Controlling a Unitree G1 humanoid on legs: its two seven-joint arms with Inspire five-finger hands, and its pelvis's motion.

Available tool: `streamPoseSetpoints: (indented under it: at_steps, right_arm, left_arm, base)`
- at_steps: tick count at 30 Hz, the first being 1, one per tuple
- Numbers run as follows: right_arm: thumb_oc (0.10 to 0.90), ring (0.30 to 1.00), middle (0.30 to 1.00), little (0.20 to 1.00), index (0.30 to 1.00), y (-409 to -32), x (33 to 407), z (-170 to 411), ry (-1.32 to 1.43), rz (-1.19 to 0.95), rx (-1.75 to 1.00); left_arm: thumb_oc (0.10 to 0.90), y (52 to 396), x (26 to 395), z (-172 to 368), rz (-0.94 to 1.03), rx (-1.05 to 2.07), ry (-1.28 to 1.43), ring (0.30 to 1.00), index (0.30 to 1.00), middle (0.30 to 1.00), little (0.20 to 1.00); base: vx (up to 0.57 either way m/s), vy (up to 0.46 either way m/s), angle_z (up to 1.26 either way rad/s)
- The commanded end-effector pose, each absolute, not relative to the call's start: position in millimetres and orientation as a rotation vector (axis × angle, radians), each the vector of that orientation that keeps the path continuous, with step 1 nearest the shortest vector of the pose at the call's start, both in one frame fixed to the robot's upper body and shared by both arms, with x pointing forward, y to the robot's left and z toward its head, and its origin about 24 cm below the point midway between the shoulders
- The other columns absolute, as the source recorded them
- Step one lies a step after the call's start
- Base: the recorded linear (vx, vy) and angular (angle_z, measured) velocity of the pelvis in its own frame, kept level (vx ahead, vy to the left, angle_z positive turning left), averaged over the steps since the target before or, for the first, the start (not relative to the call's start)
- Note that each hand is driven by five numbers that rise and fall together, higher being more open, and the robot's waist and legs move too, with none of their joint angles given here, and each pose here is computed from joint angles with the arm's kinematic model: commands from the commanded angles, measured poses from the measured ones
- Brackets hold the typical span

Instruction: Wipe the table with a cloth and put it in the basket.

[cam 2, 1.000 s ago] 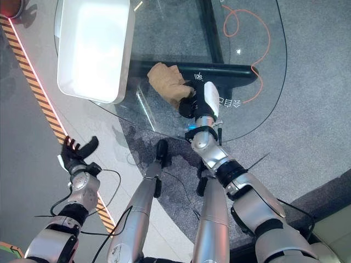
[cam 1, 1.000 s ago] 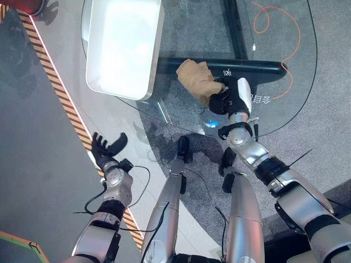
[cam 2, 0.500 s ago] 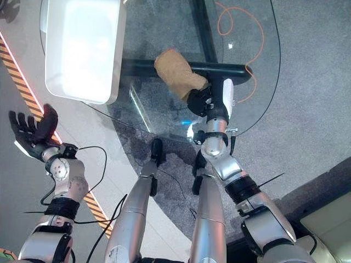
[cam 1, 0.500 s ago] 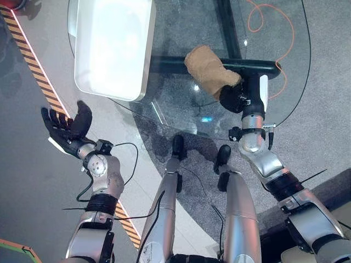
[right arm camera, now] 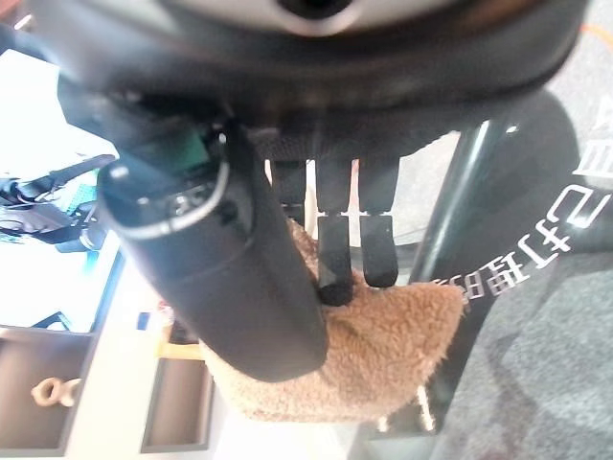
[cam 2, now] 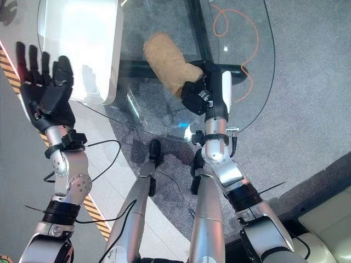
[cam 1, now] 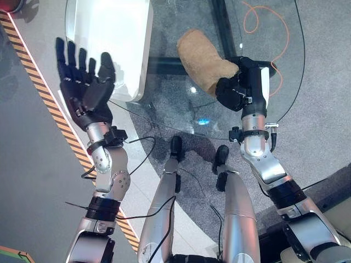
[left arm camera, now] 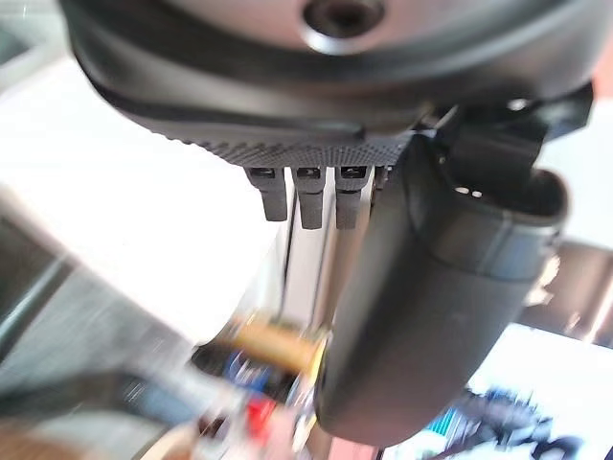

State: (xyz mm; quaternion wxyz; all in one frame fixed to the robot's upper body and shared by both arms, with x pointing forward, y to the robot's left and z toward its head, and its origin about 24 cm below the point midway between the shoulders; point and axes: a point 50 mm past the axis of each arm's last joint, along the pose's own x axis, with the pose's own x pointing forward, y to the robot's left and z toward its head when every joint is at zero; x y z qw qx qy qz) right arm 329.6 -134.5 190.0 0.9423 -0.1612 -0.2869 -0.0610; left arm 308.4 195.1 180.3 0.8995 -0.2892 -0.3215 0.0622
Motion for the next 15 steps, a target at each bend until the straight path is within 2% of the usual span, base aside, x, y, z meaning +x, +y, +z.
streamPoseSetpoints:
  at_steps: [1,9,15]
  right_arm:
    - [0.100,0.300,0.300,0.200,0.300,-109,279,272,-1.114,-0.011,-0.179]
    - [0.100,0.300,0.300,0.200,0.300,-103,274,283,-1.177,0.040,-0.160]
    - [0.100,0.300,0.300,0.200,0.300,-98,267,290,-1.231,0.057,-0.145]
  left_arm:
    - [0.800,188,294,214,-0.058,-0.614,-0.826,0.900,0.900,0.900,0.900]
    - [0.800,161,307,219,-0.257,-0.693,-0.710,0.900,0.900,0.900,0.900]
    - [0.800,152,311,225,-0.337,-0.734,-0.692,0.900,0.900,0.900,0.900]
  base:
    - [0.00,0.000,0.00]
    - [0.00,0.010,0.00]
    - [0.00,0.000,0.00]
